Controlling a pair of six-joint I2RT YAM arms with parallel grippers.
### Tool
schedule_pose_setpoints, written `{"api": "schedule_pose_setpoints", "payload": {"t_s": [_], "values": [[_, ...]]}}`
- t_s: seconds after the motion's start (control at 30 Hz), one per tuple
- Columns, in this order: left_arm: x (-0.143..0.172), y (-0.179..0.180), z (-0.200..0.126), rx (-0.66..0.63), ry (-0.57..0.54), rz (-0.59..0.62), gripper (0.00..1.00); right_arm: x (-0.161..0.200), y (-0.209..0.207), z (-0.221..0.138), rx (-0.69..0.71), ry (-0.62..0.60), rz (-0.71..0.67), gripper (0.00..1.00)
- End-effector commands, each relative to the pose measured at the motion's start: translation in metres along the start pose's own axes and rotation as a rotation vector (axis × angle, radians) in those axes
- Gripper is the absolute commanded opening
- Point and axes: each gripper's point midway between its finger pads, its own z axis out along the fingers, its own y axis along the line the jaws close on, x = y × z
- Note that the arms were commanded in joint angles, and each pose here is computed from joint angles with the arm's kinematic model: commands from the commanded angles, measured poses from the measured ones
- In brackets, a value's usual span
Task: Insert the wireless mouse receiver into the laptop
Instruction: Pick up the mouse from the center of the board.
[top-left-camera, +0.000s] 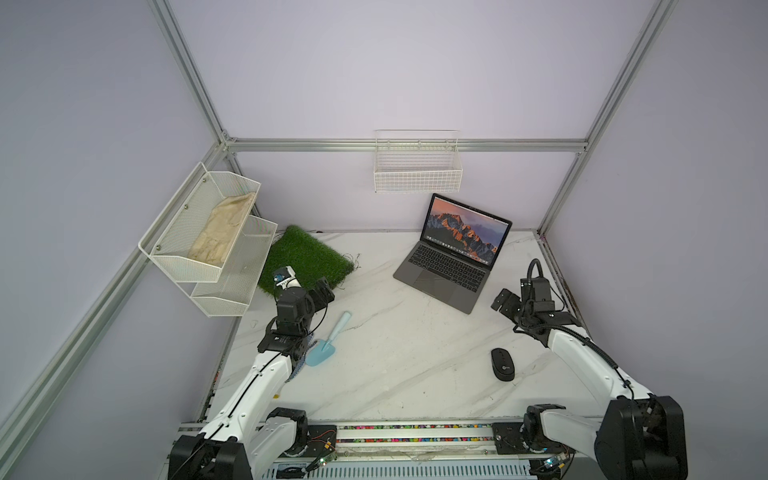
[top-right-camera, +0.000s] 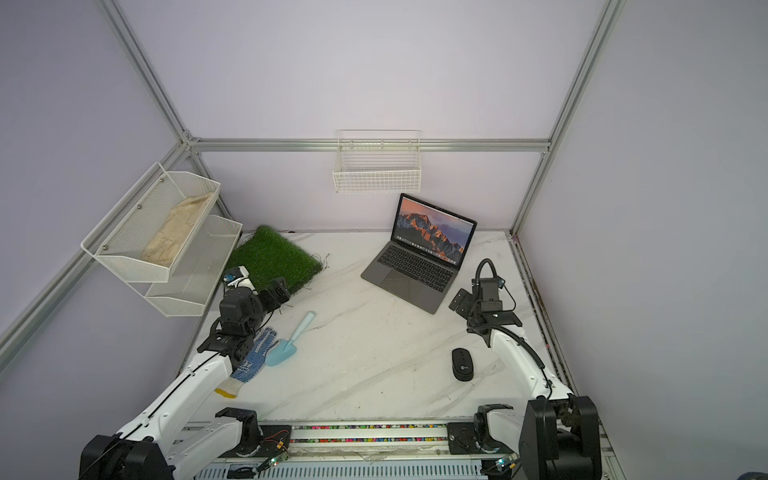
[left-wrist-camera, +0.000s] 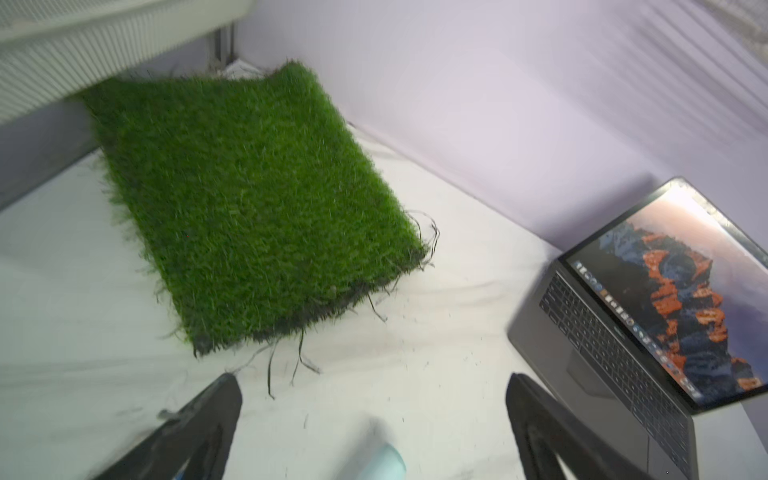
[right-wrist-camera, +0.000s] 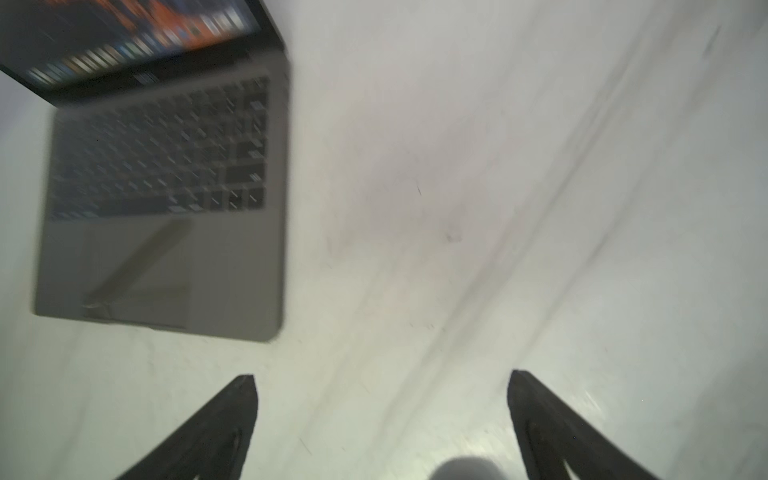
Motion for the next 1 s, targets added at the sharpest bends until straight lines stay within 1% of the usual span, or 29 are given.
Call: {"api": "schedule_pose_setpoints", "payload": {"t_s": [0.0,0.07,0.2,0.37,0.53,0.6,0.67,0.8,0.9,0.97], "values": [[0.008,-0.03,-0.004,0.143,0.092,-0.062,1.0,0.059,-0.033,0.001,0.108,0.219,0.013,0.97],[0.016,-0.033,-0.001,0.162,0.13,-0.073,1.0,0.071,-0.033,0.001,0.088,0.254,0.037,0.97],[0.028,-0.033,0.002,0.168,0.178,-0.087,1.0,0.098,-0.039,0.0,0.094,0.306,0.075,0.97],[0.032,-0.033,0.003,0.174,0.188,-0.09,1.0,0.123,-0.033,-0.004,0.077,0.356,0.054,0.97],[0.035,-0.037,0.007,0.198,0.199,-0.087,1.0,0.129,-0.022,-0.008,0.045,0.353,-0.006,0.97],[0.037,-0.04,0.009,0.215,0.209,-0.088,1.0,0.13,-0.019,-0.006,0.058,0.35,-0.038,0.92],[0.04,-0.043,0.011,0.231,0.227,-0.081,1.0,0.133,-0.021,-0.004,0.107,0.341,-0.075,0.85],[0.045,-0.046,0.012,0.254,0.247,-0.081,1.0,0.128,-0.026,-0.004,0.172,0.289,-0.091,0.72],[0.046,-0.049,0.011,0.273,0.247,-0.081,1.0,0.125,-0.028,-0.003,0.196,0.272,-0.114,0.67],[0.046,-0.05,0.011,0.281,0.249,-0.079,1.0,0.127,-0.027,-0.001,0.215,0.28,-0.137,0.6]]}}
